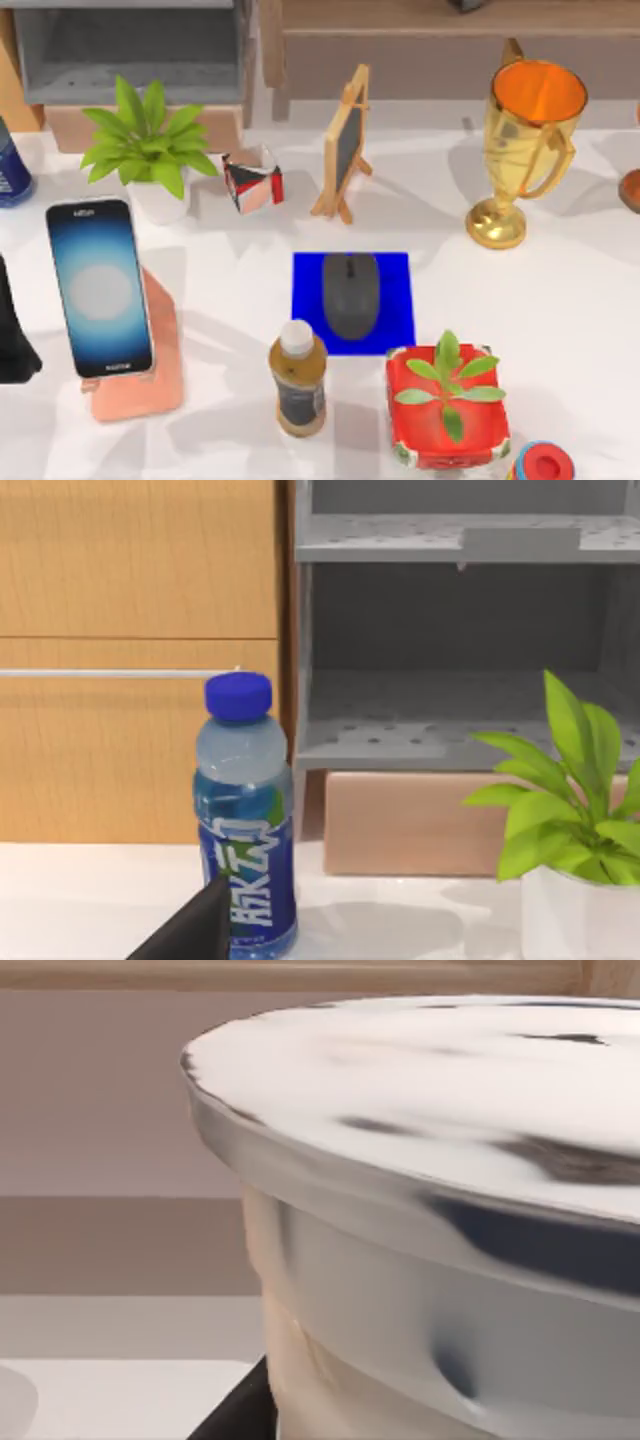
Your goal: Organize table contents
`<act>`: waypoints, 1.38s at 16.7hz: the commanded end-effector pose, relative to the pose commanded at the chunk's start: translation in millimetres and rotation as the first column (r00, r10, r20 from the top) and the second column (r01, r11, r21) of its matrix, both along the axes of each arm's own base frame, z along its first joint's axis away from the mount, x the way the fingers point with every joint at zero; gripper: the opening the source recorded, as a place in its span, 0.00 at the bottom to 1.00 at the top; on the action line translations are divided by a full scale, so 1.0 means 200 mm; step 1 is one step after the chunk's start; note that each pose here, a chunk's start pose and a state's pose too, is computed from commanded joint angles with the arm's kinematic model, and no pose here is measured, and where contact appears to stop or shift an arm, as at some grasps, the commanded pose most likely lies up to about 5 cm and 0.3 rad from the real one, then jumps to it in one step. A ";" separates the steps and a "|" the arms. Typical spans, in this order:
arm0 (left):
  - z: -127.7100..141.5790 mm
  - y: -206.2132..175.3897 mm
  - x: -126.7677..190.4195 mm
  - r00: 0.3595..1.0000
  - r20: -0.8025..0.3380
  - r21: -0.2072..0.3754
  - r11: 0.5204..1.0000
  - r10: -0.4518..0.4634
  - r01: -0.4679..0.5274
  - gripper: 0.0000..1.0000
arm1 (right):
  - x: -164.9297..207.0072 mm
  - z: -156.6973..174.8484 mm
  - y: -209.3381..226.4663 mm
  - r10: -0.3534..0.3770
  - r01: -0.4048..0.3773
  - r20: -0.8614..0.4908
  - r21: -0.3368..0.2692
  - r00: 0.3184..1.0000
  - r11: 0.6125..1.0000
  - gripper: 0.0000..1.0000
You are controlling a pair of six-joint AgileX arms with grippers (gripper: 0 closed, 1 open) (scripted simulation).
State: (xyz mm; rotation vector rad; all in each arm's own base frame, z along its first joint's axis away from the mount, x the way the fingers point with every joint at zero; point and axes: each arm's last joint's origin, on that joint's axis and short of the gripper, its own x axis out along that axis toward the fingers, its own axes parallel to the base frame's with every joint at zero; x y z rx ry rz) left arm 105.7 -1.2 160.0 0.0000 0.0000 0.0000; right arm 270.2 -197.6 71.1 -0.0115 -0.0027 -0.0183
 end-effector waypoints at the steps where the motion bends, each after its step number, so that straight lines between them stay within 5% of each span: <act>1: 0.00 0.00 0.00 1.000 0.000 0.000 1.000 0.000 0.000 1.00 | 0.00 0.00 0.00 0.000 0.000 0.000 0.000 1.000 1.000 0.00; 5: 0.00 0.00 0.00 1.000 0.000 0.000 1.000 0.000 0.000 1.00 | 0.05 0.06 0.01 0.014 -0.012 0.047 -0.034 0.999 0.999 0.00; 12: 0.00 0.00 0.00 1.000 0.000 0.000 1.000 0.000 0.000 1.00 | 0.36 0.49 0.30 0.136 -0.106 0.245 -0.129 0.960 0.986 0.00; 17: 0.00 0.00 0.00 1.000 0.000 0.000 1.000 0.000 0.000 1.00 | 0.58 0.71 0.67 0.178 -0.165 0.263 -0.074 0.948 0.984 0.00; 23: 0.00 0.00 0.00 1.000 0.000 0.000 1.000 0.000 0.000 1.00 | 0.79 0.81 1.07 0.129 -0.131 0.158 0.001 0.979 0.991 0.00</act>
